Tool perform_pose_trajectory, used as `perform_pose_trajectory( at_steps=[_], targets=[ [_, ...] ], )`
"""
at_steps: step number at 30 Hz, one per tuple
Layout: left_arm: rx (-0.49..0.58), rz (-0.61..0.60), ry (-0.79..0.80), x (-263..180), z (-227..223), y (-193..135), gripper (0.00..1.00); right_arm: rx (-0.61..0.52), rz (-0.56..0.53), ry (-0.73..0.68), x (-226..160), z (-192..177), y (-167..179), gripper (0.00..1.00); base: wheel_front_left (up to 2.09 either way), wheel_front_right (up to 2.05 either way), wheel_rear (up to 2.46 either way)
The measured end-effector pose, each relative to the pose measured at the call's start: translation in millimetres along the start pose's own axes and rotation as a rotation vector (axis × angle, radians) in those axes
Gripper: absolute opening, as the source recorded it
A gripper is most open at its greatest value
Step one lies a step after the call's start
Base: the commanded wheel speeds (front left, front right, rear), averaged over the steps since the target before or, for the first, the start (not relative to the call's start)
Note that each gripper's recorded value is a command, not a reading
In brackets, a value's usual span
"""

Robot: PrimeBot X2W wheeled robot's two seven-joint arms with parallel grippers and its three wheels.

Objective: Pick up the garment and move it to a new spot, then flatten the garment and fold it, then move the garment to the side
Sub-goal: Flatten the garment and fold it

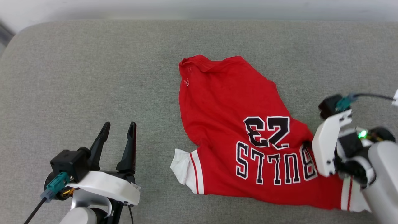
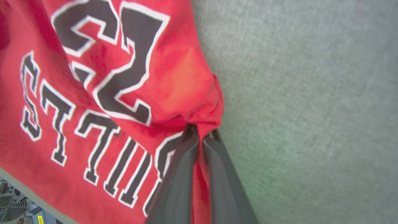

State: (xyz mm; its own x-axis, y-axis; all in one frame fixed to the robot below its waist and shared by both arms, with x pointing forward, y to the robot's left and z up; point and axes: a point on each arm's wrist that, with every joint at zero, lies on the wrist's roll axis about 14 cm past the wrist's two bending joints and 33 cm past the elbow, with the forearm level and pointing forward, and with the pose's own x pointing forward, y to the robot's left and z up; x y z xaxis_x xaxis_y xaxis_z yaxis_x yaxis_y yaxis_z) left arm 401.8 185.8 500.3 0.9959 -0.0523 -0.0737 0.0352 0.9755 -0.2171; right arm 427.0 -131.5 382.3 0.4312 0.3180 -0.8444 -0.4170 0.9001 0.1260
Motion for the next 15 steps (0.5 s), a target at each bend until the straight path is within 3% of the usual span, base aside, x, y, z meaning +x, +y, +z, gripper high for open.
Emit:
perform_pose_trajectory(
  at_steps=[9, 15],
  targets=[
    [-0.001, -0.02, 0.012, 11, -5, -3, 1.0, 0.014, -0.097, -0.263, -13, 90, -40, 0.0, 0.0, 0.0, 0.0],
    [-0.002, -0.009, 0.036, 15, -14, 2, 1.0, 0.139, -0.182, -0.28, -1, 91, -89, 0.0, 0.0, 0.0, 0.0]
  ],
)
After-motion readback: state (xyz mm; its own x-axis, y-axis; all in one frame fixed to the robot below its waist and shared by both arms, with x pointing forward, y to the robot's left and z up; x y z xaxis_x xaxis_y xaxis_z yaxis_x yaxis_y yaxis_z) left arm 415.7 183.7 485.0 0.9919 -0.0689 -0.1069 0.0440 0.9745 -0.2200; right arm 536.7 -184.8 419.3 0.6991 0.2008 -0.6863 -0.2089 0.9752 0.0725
